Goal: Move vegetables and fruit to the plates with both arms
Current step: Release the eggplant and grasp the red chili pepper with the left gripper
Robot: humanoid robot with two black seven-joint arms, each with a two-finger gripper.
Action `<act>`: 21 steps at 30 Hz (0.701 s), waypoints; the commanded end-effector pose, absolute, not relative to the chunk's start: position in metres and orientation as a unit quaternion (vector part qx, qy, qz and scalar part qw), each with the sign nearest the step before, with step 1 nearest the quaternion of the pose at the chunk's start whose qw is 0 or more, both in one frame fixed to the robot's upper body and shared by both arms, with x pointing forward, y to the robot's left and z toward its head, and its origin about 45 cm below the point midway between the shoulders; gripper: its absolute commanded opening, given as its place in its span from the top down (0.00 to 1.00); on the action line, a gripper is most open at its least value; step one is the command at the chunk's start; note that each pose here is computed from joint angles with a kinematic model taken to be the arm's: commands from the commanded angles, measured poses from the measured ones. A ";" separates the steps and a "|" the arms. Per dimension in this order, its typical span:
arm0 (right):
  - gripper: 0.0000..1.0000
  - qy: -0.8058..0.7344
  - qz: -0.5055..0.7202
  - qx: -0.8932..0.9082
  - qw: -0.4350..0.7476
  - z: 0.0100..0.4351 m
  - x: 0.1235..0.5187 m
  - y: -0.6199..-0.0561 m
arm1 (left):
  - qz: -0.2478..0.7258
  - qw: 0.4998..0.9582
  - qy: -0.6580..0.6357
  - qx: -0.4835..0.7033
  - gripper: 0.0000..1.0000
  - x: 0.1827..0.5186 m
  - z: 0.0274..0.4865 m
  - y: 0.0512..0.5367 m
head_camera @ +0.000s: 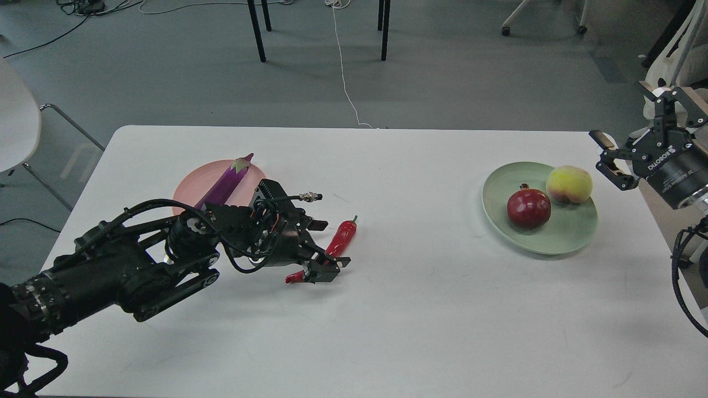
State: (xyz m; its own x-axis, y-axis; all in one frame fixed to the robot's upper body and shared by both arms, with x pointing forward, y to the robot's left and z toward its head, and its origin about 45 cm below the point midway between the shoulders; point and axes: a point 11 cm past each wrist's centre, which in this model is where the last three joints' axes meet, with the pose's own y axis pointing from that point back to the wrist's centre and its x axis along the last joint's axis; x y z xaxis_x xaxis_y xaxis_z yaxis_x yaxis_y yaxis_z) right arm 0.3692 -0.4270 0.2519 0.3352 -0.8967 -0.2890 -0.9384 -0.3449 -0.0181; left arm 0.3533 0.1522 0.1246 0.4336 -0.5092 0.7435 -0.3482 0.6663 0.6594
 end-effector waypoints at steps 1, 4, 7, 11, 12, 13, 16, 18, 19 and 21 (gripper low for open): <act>0.02 0.565 0.114 -0.812 0.091 0.252 0.369 -0.427 | -0.049 0.743 -0.524 0.414 0.12 0.356 0.119 0.158; 0.02 0.565 0.114 -0.812 0.091 0.253 0.369 -0.427 | -0.048 0.742 -0.523 0.417 0.16 0.357 0.118 0.160; 0.02 0.565 0.114 -0.812 0.091 0.253 0.369 -0.427 | -0.047 0.742 -0.521 0.418 0.18 0.358 0.116 0.158; 0.02 0.566 0.113 -0.812 0.091 0.253 0.369 -0.428 | -0.046 0.744 -0.513 0.427 0.22 0.360 0.108 0.159; 0.02 0.566 0.113 -0.812 0.091 0.253 0.369 -0.428 | -0.045 0.743 -0.512 0.428 0.22 0.361 0.108 0.159; 0.02 0.566 0.113 -0.812 0.091 0.254 0.369 -0.429 | -0.045 0.743 -0.512 0.429 0.22 0.361 0.107 0.160; 0.02 0.567 0.111 -0.811 0.089 0.255 0.369 -0.430 | -0.046 0.745 -0.509 0.429 0.22 0.359 0.105 0.160; 0.02 0.566 0.111 -0.812 0.089 0.255 0.368 -0.430 | -0.046 0.746 -0.508 0.429 0.32 0.358 0.104 0.160; 0.02 0.566 0.111 -0.812 0.090 0.255 0.368 -0.429 | -0.046 0.746 -0.508 0.429 0.36 0.358 0.104 0.160; 0.02 0.566 0.111 -0.812 0.090 0.255 0.368 -0.429 | -0.046 0.746 -0.507 0.430 0.46 0.358 0.104 0.161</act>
State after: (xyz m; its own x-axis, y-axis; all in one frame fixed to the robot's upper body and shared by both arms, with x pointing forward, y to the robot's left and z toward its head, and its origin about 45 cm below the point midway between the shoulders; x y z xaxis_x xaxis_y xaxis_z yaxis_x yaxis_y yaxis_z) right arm 0.3685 -0.4297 0.2552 0.3342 -0.8992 -0.2824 -0.9392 -0.3429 -0.0196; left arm 0.3585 0.1601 0.1047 0.4787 -0.5043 0.7187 -0.3678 0.6281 0.6857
